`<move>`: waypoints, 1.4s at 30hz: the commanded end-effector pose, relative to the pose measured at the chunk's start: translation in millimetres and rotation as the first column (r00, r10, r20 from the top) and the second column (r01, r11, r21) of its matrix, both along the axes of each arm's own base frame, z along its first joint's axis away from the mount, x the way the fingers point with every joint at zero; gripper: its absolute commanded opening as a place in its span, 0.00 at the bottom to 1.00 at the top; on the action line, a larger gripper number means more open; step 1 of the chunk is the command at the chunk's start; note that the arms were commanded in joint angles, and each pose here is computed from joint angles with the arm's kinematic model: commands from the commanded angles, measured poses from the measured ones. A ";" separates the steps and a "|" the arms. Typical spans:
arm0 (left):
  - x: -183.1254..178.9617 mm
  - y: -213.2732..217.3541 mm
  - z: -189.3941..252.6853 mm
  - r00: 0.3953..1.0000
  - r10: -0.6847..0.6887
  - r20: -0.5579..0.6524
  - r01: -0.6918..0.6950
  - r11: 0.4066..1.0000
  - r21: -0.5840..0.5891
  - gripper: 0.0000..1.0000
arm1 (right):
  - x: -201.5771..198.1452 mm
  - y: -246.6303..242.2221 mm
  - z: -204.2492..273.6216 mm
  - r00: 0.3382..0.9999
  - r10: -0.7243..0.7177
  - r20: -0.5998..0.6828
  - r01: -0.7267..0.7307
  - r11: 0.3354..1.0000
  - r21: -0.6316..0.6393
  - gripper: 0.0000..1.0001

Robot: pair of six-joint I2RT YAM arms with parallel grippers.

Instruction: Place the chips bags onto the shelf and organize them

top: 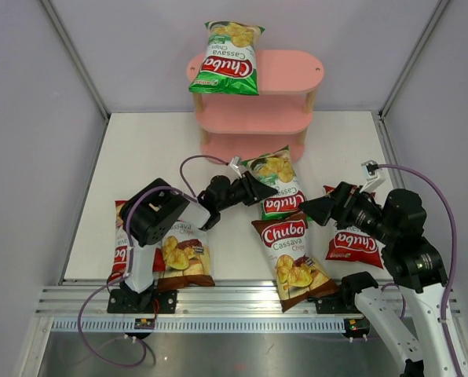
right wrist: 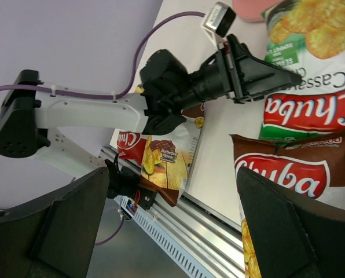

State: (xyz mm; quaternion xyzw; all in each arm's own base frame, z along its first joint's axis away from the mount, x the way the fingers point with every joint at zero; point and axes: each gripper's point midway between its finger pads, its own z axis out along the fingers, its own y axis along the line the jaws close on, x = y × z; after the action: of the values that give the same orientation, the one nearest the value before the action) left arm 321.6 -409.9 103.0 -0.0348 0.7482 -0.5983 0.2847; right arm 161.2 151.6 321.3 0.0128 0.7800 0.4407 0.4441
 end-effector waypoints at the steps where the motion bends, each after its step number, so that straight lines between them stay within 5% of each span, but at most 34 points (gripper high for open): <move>1: 7.1 26.7 65.4 0.979 0.156 0.129 -0.131 0.974 -0.185 0.17 | 12.4 -1.6 0.1 0.999 -0.025 0.039 0.025 1.000 -0.010 0.99; 10: 12.2 88.2 70.2 0.913 0.385 0.133 -0.361 0.916 -0.173 0.18 | 29.6 0.1 -23.7 0.999 -0.045 -0.008 0.045 0.999 -0.018 0.99; 17: 9.4 108.8 95.7 0.891 0.419 0.175 -0.398 0.906 -0.142 0.18 | 37.3 2.7 -34.9 0.999 -0.043 -0.025 0.042 0.999 -0.020 0.99; 23: -12.0 103.0 104.5 0.938 0.320 0.137 -0.311 0.947 -0.084 0.18 | 46.8 -1.2 -44.9 0.997 -0.067 -0.043 0.064 0.996 -0.067 0.99; 30: -53.1 96.6 137.6 0.973 0.165 0.160 -0.136 0.974 -0.181 0.18 | 51.9 6.3 -56.4 0.996 -0.023 -0.083 0.017 0.997 -0.076 1.00; 42: -103.7 74.0 199.1 0.961 -0.034 0.273 0.130 0.932 -0.339 0.18 | 32.5 34.3 -58.1 0.975 0.212 -0.061 -0.212 0.977 0.008 0.99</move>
State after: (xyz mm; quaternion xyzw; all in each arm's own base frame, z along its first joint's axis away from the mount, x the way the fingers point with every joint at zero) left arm 243.2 -329.6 235.5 -0.0402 0.6692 -0.6652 0.3288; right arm 199.1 177.3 250.4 -0.0120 0.8144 0.4564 0.3582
